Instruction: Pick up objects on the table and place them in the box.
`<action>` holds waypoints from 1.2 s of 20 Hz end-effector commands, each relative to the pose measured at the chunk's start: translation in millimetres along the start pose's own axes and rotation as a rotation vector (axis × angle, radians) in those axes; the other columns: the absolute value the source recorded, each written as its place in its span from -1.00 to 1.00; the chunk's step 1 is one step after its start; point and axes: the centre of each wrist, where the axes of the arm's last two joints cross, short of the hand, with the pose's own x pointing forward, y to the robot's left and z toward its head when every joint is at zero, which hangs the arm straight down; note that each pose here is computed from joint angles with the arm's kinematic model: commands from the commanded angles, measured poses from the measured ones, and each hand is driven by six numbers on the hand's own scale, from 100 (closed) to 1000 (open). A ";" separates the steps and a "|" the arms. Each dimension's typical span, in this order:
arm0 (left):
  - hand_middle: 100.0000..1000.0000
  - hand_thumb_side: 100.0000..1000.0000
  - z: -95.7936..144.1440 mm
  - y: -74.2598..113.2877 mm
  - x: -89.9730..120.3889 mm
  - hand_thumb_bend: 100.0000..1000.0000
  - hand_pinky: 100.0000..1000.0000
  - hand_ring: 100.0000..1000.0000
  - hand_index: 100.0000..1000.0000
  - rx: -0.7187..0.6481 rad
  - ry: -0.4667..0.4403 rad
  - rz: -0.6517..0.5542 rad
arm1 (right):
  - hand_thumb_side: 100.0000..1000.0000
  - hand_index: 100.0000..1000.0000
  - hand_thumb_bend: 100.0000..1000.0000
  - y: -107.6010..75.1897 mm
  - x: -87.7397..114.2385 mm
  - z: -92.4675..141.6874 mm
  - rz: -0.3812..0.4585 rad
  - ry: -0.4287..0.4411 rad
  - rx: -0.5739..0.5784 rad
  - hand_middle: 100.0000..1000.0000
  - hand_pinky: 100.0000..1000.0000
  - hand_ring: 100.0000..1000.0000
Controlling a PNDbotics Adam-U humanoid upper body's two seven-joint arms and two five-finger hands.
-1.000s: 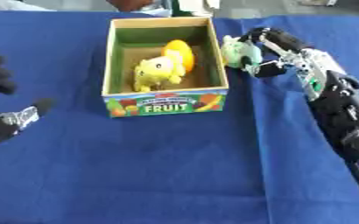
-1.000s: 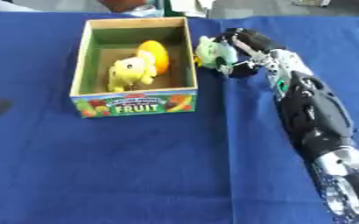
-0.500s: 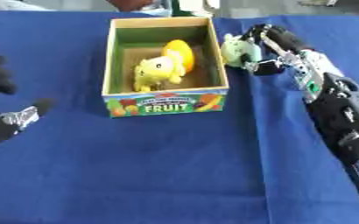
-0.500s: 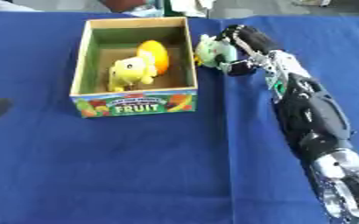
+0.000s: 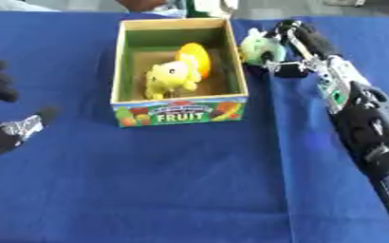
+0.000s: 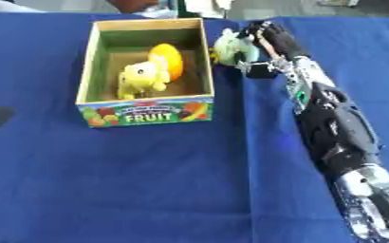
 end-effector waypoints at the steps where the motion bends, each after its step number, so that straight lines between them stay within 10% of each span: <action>1: -0.06 -1.00 -1.9 4.0 5.2 0.53 0.01 -0.09 0.35 0.008 -0.022 -0.012 | -0.89 -1.00 -1.00 -14.9 -1.6 -6.5 0.007 -0.009 -0.060 -1.00 -0.74 -0.10; 24: -0.06 -1.00 -0.3 5.2 4.1 0.55 0.02 -0.09 0.34 0.006 -0.018 -0.012 | -0.95 -1.00 -1.00 -49.5 52.6 -52.7 -0.075 -0.247 -0.147 -1.00 -0.75 -0.14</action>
